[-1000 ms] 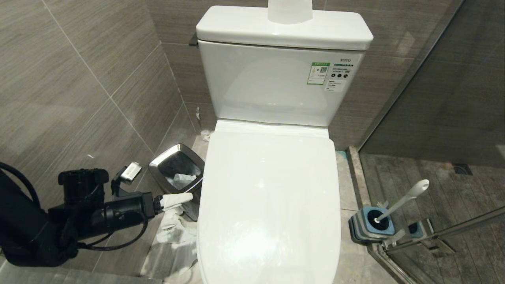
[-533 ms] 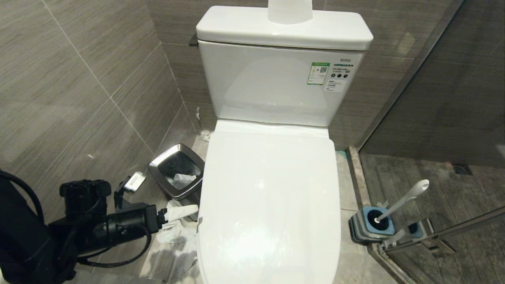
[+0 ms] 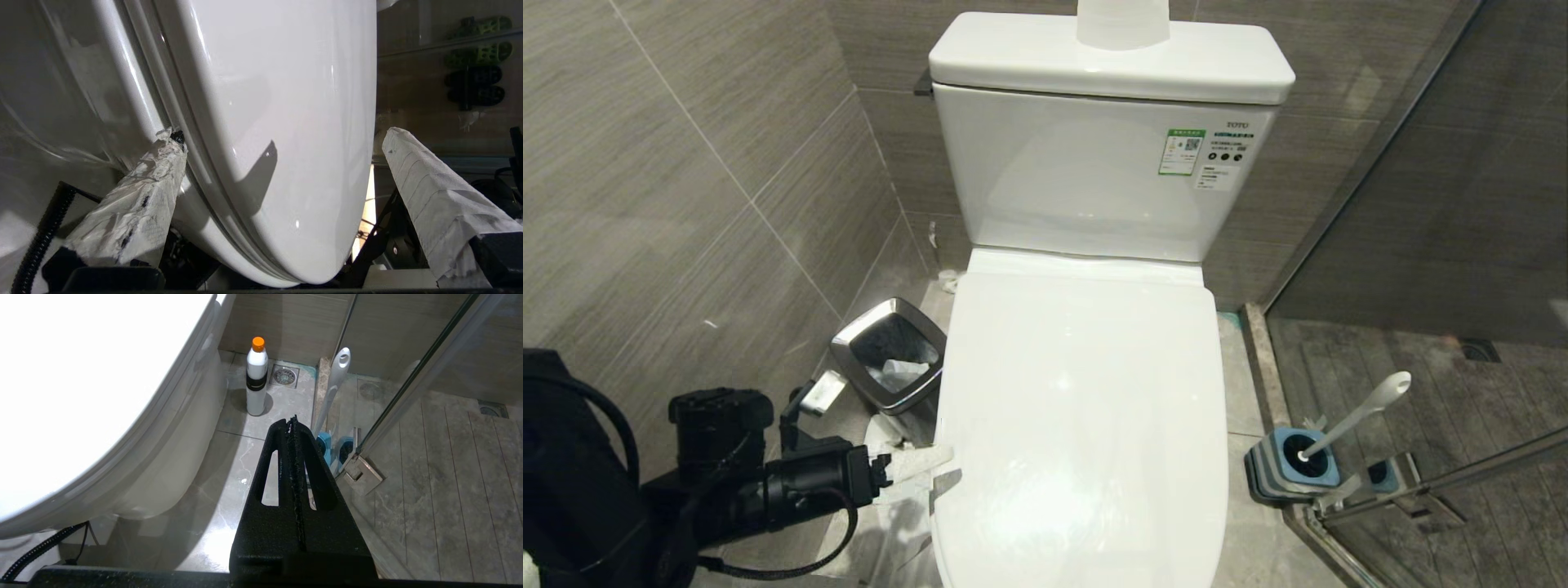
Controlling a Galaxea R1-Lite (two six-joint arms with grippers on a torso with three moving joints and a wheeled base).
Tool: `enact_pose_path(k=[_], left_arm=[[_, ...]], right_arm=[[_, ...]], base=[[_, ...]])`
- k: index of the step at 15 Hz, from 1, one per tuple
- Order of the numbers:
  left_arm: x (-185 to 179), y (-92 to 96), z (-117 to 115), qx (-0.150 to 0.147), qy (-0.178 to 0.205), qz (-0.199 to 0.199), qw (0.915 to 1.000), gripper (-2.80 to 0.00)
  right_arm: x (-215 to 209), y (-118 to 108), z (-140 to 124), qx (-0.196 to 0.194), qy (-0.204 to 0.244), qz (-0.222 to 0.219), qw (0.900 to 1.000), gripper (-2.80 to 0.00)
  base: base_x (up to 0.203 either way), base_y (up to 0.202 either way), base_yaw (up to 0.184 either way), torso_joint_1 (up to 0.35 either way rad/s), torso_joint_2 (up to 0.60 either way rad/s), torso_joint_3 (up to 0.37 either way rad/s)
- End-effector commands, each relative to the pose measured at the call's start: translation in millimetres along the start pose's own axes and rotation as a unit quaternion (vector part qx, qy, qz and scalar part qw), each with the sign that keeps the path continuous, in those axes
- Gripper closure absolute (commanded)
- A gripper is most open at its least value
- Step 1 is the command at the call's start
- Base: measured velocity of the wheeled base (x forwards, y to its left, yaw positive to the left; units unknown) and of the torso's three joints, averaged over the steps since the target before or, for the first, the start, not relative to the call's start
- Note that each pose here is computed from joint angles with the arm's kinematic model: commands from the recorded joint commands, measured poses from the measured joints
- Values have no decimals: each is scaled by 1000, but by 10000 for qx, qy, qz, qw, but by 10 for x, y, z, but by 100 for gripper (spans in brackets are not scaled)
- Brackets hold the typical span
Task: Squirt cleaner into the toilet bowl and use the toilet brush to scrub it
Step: Use the left hand to lift the toilet lid slightly
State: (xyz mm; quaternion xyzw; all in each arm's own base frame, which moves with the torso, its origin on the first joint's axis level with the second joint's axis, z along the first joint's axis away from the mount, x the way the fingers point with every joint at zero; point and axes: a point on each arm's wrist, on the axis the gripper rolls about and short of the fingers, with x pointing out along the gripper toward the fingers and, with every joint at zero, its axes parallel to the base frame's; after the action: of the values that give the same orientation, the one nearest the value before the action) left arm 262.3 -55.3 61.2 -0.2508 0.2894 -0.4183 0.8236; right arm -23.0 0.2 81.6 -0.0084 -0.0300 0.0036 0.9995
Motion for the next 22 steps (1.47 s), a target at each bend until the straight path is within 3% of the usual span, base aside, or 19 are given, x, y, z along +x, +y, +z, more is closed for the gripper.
enact_pose_path(k=[1,11,16,18,22], left_arm=[[52,-18,-74,-59,152,-68,9998,-280],[67,14,-210,-149,291,-25,9995,-280],[168,98,-553,-119,500,-127,9986,-280],[205,55,-665,36,666,-78,9977,-280],[274,-245,-695,239,839,-500,9949,-280]], right_arm=[[15,1,-68,-1,118,2,9999,0],[15,1,-69,-1,123,2,9999,0],[15,1,-67,-1,116,-5,9999,0],[15,1,-69,-1,123,2,9999,0],[15,1,-67,-1,116,2,9999,0]], base=[[0,0,0,0,0,0],[0,0,0,0,0,0],[0,0,0,0,0,0],[0,0,0,0,0,0],[0,0,0,0,0,0]])
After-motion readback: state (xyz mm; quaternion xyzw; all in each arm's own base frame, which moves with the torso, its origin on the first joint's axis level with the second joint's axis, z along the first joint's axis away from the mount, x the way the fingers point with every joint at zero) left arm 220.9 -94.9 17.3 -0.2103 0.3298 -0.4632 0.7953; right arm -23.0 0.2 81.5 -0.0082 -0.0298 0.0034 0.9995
